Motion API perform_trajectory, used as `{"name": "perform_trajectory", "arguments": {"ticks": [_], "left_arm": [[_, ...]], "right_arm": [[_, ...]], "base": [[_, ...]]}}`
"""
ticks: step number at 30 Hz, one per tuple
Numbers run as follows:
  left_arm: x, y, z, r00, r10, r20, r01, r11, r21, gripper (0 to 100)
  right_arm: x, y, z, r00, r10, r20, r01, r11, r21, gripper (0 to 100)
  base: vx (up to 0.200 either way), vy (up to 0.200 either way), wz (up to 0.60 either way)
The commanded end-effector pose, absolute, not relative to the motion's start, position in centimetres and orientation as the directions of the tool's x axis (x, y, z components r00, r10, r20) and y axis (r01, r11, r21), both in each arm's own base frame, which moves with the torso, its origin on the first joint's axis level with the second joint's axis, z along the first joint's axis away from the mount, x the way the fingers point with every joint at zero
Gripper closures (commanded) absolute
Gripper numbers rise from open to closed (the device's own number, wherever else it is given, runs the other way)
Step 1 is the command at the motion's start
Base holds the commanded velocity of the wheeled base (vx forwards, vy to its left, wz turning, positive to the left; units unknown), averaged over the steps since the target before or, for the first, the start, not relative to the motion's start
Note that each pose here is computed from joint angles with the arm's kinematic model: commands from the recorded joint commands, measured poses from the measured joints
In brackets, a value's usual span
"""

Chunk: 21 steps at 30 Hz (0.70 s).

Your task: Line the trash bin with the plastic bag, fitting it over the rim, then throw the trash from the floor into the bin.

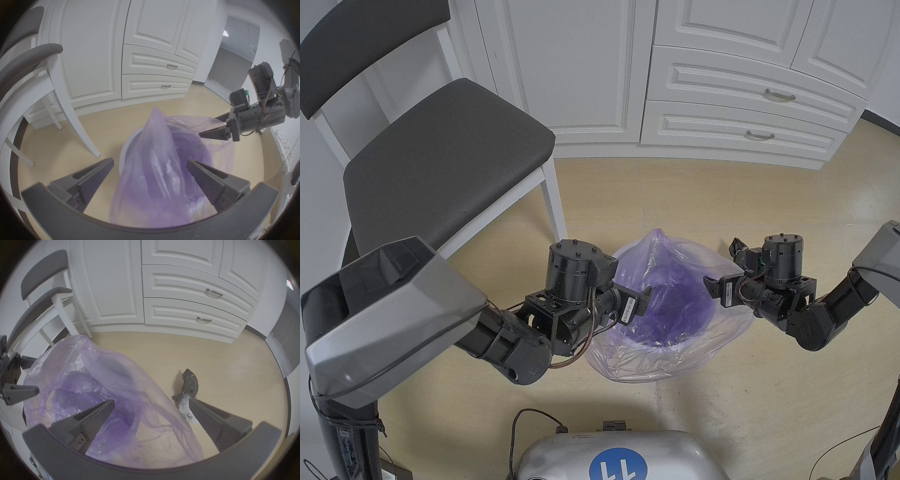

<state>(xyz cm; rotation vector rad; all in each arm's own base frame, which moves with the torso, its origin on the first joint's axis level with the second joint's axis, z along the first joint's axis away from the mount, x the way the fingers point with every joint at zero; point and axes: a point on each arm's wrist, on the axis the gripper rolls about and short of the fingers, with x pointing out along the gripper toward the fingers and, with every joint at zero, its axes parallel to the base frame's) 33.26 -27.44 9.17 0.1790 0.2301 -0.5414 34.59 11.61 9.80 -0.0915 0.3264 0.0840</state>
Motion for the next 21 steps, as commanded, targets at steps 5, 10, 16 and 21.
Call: {"name": "perform_trajectory", "arguments": {"ticks": [5,10,16,21], "left_arm": [[36.8,-26.3,8.3,0.877,-0.414,-0.243,0.452,0.883,0.128,0],[37.7,-25.0,8.8,0.895,-0.385,-0.227,0.419,0.899,0.126,0],[39.4,-24.4,9.3,0.914,-0.36,-0.186,0.385,0.916,0.116,0],[41.2,-24.2,9.3,0.928,-0.341,-0.153,0.359,0.927,0.109,0]], "right_arm": [[37.1,9.6,9.7,0.955,0.002,-0.295,-0.018,0.998,-0.053,0],[38.1,9.3,9.2,0.956,-0.014,-0.294,0.002,0.999,-0.042,0],[39.0,9.3,9.3,0.962,-0.019,-0.271,0.019,1.0,-0.001,0],[40.0,9.4,9.7,0.97,-0.021,-0.242,0.035,0.998,0.052,0]], "base": [[0.0,0.0,0.0],[0.0,0.0,0.0],[0.0,0.0,0.0],[0.0,0.0,0.0]]}}
